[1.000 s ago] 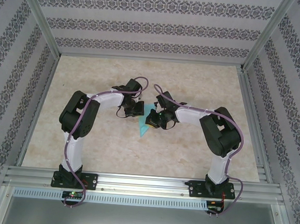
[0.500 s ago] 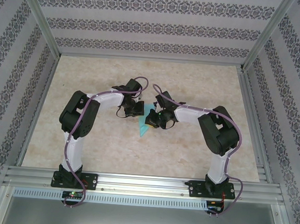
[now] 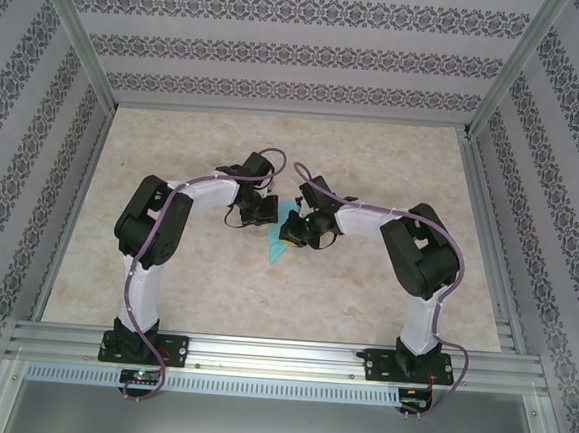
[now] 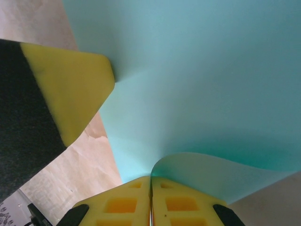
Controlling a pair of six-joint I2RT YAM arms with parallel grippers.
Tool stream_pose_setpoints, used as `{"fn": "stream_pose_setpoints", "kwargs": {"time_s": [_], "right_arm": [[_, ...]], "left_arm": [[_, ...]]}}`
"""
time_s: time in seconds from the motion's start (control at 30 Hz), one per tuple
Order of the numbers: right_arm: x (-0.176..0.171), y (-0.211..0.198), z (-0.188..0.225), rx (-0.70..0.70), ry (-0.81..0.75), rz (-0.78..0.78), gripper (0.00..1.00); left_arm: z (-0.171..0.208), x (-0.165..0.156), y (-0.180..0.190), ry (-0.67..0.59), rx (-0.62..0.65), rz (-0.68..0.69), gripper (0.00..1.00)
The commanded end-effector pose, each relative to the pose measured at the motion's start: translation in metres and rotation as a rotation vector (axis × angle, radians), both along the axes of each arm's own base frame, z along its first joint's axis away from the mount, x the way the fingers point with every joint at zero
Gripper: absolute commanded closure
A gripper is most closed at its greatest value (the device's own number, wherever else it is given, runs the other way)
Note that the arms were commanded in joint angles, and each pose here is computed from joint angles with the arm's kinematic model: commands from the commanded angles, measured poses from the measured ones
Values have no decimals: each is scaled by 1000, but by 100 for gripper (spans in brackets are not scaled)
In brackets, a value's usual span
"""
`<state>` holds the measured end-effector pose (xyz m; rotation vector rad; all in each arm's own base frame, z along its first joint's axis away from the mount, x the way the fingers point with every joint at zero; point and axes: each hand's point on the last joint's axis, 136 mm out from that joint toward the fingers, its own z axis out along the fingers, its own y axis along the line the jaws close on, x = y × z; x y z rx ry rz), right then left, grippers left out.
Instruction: Fold a paper plane with a square sheet of paper (pick it up from the middle)
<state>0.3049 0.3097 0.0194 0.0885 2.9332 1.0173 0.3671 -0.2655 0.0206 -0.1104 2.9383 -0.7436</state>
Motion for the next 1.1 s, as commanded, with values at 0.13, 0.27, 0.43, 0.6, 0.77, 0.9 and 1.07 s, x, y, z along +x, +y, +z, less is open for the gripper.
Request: {"fn": "stream_pose_setpoints", "kwargs": {"time_s": [0.13, 0.27, 0.43, 0.6, 0.77, 0.9, 1.07], "right_arm": [[2, 7, -4, 1, -13, 27, 91], [1, 5, -7, -11, -7, 26, 91], [0, 3, -12, -22, 0, 26, 89], [-1, 2, -17, -31, 12, 30, 83], [-3, 0, -21, -43, 21, 32, 73], [-5, 0, -23, -49, 22, 35, 67], [-5, -1, -24, -51, 19, 38, 60]], "left_arm": [[-11, -4, 4, 39, 14, -16, 93], [-11, -4, 4, 40, 15, -17, 93], [-10, -4, 3, 38, 12, -16, 93], [1, 0, 2, 21, 4, -16, 92], [26, 11, 4, -24, -14, 7, 91], [45, 20, 17, -57, -35, 60, 89], [54, 20, 30, -67, -53, 91, 88]]}}
